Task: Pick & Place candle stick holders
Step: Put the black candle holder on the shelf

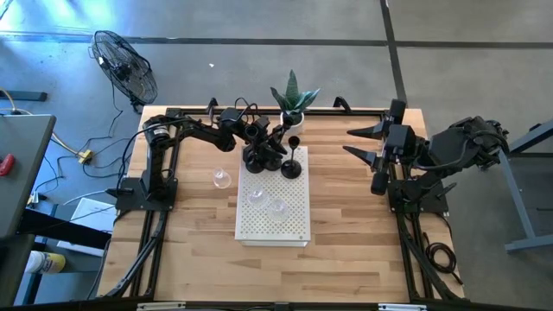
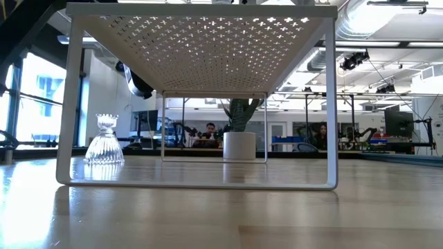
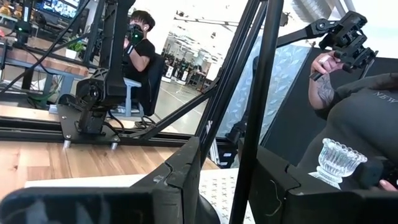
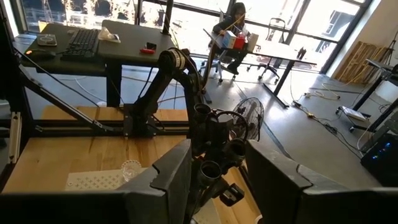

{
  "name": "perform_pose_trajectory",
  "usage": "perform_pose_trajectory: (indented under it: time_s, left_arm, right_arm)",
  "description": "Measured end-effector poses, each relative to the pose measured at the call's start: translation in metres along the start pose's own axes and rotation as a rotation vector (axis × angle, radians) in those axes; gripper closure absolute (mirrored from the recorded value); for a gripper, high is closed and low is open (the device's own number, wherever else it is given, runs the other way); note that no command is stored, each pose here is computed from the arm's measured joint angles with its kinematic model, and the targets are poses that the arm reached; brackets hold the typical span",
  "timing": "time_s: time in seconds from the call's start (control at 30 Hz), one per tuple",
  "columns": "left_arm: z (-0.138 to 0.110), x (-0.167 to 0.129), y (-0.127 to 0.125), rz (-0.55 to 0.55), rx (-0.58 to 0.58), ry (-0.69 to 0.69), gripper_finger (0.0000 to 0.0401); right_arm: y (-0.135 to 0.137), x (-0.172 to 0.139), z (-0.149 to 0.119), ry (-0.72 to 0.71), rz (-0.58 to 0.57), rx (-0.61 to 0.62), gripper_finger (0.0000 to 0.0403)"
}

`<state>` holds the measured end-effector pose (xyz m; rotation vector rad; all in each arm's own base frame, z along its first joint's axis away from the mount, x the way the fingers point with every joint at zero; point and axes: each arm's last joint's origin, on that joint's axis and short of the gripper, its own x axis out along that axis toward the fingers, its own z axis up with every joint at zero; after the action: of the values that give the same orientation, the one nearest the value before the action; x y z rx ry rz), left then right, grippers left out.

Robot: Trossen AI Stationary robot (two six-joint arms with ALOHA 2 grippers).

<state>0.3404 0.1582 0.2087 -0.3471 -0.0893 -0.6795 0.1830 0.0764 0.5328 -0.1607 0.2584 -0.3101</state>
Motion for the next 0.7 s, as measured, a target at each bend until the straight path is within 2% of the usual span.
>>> perform_pose_trajectory:
  time_s: [0.2, 0.5, 0.7]
  left_arm:
    - [0.0, -0.001, 0.0, -0.028, -0.012, 0.027, 0.0294]
    - [0.009, -0.022, 0.005, 0.008, -0.006, 0.002, 0.0294]
    - [0.012, -0.021, 0.001, -0.022, 0.009, 0.005, 0.0294]
  right_arm:
    - [0.0, 0.0, 0.0, 0.0, -0.002, 0.0, 0.0258]
    - [0.0, 0.0, 0.0, 0.0, -0.003, 0.0, 0.0258]
    - [0.0, 0.0, 0.0, -0.001, -0.014, 0.0, 0.0258]
